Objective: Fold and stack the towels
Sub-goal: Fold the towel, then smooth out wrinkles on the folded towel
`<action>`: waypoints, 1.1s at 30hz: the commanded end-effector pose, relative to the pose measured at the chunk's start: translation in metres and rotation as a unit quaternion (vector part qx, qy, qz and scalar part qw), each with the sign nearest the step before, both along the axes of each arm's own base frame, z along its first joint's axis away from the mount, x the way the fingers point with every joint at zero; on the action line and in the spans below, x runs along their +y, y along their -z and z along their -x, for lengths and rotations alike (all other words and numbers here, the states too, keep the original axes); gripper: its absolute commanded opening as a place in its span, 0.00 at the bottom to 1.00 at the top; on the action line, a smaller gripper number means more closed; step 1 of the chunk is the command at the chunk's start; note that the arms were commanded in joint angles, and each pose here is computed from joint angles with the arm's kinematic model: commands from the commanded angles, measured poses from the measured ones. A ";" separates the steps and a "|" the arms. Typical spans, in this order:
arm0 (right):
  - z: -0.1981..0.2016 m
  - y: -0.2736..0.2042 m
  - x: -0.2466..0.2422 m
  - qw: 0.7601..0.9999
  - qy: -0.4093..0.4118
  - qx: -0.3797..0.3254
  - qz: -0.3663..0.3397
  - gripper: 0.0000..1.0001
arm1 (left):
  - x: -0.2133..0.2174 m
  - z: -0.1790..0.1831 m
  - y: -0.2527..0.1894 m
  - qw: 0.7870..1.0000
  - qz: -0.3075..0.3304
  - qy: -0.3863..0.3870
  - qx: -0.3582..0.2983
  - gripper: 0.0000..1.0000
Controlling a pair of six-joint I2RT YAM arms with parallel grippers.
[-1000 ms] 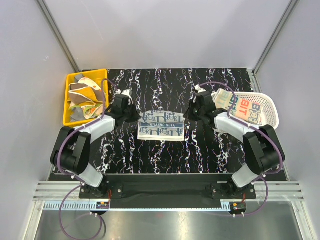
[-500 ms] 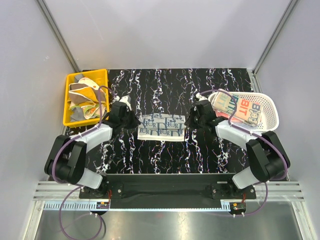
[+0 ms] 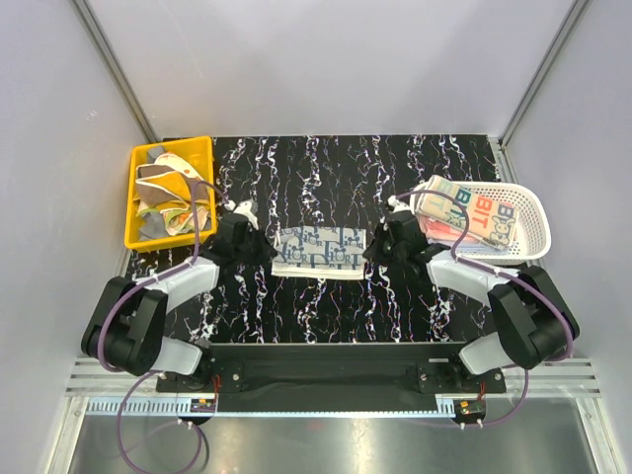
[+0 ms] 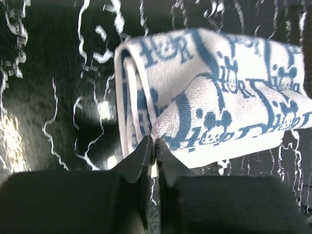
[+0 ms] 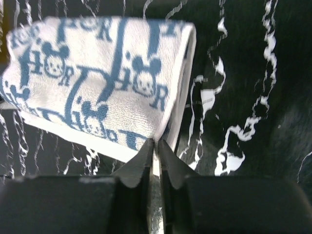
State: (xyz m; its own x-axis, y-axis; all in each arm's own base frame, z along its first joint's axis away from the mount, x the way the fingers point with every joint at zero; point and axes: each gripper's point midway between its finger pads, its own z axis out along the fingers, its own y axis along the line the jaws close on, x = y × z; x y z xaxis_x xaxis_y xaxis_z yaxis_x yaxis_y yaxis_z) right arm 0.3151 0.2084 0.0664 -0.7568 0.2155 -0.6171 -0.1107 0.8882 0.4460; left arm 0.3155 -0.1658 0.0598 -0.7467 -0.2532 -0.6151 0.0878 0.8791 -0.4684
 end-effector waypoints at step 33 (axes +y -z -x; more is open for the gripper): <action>0.016 0.025 0.016 0.998 0.029 0.051 0.029 0.36 | -0.005 -0.015 0.008 0.994 -0.087 -0.047 0.045 0.20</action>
